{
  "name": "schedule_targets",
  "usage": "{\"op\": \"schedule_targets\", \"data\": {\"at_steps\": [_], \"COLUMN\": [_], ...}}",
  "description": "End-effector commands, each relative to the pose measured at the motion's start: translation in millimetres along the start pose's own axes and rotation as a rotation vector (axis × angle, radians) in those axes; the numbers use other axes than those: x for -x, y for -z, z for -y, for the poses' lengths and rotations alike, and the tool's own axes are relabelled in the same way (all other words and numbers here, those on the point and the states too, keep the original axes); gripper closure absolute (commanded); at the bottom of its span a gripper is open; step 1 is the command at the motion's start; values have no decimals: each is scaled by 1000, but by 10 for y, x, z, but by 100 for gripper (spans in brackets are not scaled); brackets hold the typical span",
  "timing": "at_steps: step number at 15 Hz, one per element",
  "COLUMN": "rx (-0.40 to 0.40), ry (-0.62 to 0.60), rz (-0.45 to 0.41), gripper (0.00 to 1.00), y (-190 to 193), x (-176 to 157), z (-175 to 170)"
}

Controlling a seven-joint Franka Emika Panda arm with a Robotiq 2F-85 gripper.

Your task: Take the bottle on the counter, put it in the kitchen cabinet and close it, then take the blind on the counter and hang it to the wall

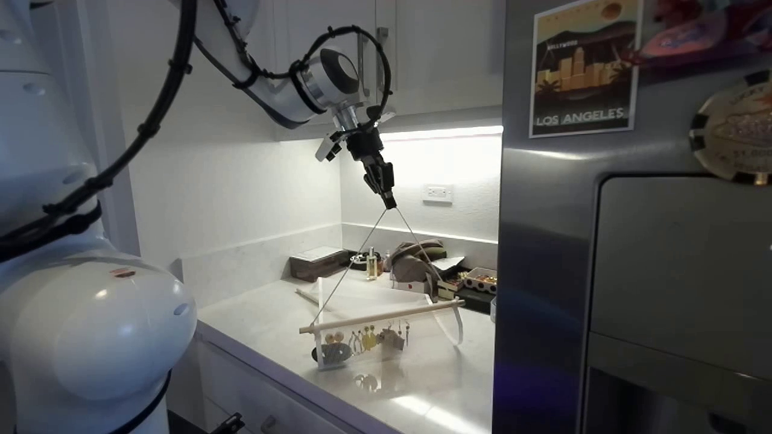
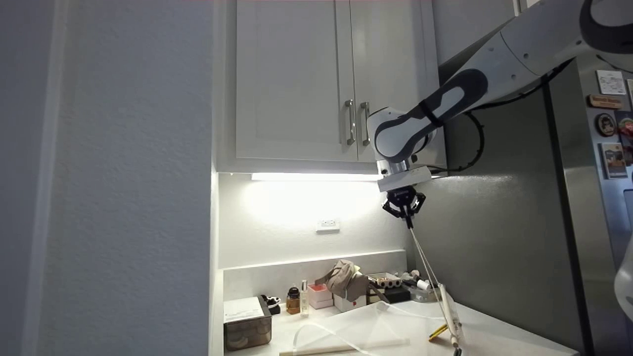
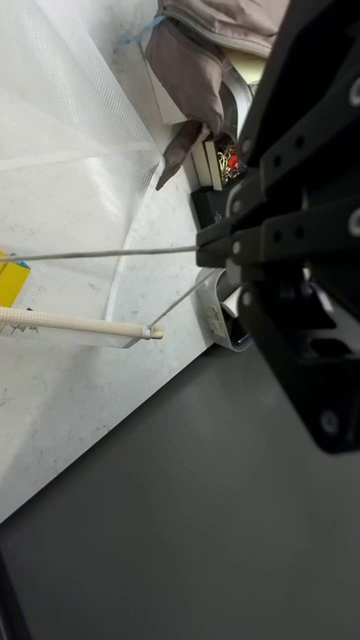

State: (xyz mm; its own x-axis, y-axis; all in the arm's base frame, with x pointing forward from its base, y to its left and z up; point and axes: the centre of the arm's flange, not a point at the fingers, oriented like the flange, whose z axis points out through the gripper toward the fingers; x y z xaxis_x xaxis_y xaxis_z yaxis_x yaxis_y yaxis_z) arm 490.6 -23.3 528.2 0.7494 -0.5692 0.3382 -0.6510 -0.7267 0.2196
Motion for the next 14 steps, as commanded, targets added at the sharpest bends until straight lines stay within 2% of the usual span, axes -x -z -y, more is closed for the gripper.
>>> {"op": "schedule_targets", "data": {"at_steps": [1,13,14], "rx": [-2,-18,-30], "ry": [7,-21,-22], "rz": [-14,-43,-42], "gripper": [100,100,100], "y": [214,418,270], "x": [-33,-89,-69], "z": [-53,-141,-83]}}
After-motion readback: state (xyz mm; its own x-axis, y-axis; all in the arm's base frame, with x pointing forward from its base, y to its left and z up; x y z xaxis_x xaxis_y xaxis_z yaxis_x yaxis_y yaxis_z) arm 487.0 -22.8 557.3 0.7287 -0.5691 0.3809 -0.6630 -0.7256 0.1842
